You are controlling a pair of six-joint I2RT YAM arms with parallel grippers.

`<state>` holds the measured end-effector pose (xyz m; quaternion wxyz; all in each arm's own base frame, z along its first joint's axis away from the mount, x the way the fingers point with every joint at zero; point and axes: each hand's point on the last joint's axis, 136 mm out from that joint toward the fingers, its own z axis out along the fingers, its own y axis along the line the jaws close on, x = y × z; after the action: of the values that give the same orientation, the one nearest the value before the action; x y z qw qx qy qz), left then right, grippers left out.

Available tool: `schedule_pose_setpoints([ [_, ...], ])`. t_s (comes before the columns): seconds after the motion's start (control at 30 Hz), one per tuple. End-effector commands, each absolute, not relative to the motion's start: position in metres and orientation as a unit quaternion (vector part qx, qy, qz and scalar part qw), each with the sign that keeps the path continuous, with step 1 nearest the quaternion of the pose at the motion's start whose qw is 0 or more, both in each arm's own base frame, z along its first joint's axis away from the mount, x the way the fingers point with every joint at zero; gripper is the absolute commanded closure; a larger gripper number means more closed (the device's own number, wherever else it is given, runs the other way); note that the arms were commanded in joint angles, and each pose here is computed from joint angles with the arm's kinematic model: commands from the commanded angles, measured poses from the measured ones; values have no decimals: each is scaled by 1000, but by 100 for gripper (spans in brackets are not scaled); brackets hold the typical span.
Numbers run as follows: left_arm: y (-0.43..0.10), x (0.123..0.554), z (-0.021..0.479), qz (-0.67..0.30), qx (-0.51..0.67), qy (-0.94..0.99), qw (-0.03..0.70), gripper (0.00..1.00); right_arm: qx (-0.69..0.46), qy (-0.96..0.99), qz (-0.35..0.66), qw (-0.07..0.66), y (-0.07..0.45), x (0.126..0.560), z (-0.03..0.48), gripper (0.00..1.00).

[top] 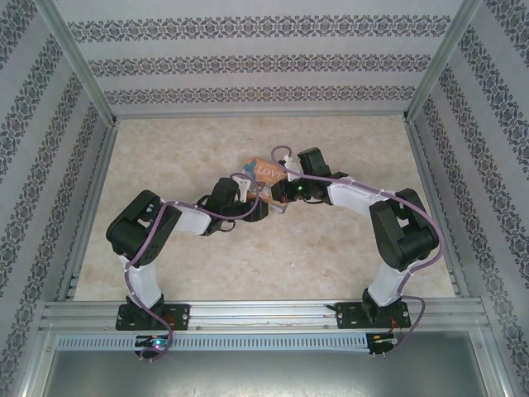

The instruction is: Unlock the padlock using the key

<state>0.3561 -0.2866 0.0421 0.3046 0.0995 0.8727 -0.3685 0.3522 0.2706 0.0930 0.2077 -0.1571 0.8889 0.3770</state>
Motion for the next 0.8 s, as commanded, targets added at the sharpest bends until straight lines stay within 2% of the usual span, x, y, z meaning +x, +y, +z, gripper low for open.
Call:
schedule_pose_setpoints([
  [0.0,-298,361,47,-383,98,863,316,49,-145,908,359,162,270,338,64,100],
  [0.77,-296,380,41,-371,35,873,314,60,-150,906,361,165,275,337,68,100],
])
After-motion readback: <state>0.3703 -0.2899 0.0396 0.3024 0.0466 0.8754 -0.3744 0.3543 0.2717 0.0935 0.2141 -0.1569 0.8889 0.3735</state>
